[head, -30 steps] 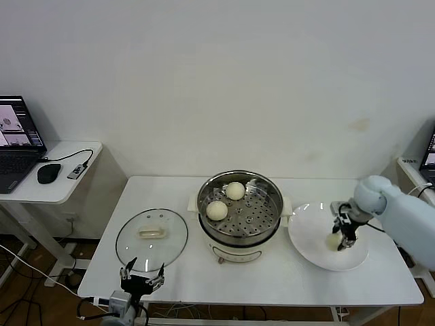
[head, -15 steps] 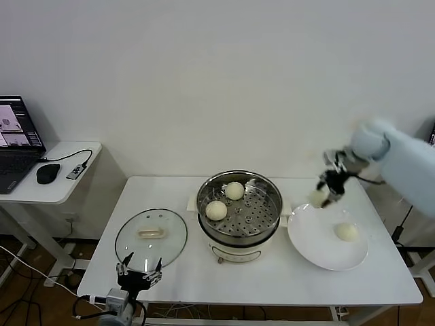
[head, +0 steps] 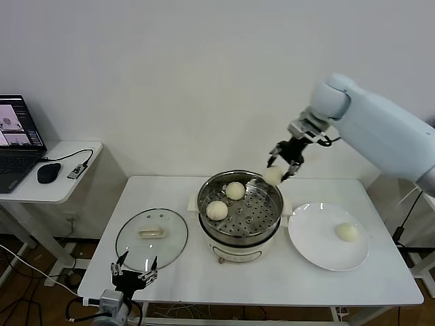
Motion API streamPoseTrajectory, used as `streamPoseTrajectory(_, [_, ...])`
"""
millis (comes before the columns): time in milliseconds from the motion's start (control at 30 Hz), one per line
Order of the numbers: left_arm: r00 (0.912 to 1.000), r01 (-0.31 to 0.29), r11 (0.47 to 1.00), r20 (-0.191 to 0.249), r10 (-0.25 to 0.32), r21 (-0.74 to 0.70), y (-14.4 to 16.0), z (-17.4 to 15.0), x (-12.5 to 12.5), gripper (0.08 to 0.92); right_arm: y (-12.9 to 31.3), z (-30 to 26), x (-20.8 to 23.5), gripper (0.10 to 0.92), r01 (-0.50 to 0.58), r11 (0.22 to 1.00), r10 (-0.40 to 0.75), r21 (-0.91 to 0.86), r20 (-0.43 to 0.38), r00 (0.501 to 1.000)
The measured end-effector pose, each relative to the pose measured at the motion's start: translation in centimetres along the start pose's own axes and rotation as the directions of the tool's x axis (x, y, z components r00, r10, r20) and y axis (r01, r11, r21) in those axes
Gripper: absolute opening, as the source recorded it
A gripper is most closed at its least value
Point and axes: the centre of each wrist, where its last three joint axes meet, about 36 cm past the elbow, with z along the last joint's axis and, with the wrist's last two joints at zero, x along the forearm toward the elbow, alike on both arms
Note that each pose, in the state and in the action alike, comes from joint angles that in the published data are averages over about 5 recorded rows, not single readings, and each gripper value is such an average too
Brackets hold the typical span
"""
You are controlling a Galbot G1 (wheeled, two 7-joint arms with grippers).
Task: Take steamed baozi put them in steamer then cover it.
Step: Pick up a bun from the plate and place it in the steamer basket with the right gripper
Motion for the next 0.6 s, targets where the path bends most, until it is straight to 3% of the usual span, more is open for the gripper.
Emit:
streamPoseTrajectory(300, [0.9999,0.01,1.0,0.0,-0.01,0.004,0.1,0.0,0.4,0.823,-2.9,-3.6,-4.3,0.56,0.064,0.941,-0.057,0.332,-0.029,0.998])
streamPoseTrajectory(600, [0.9999,0.01,1.0,0.002,-0.01,0.006,-0.1,0.0,0.4,0.823,-3.5,-7.2,-8.0,0.56,0.118,0.842,-0.104,0.527,-0.057,0.993])
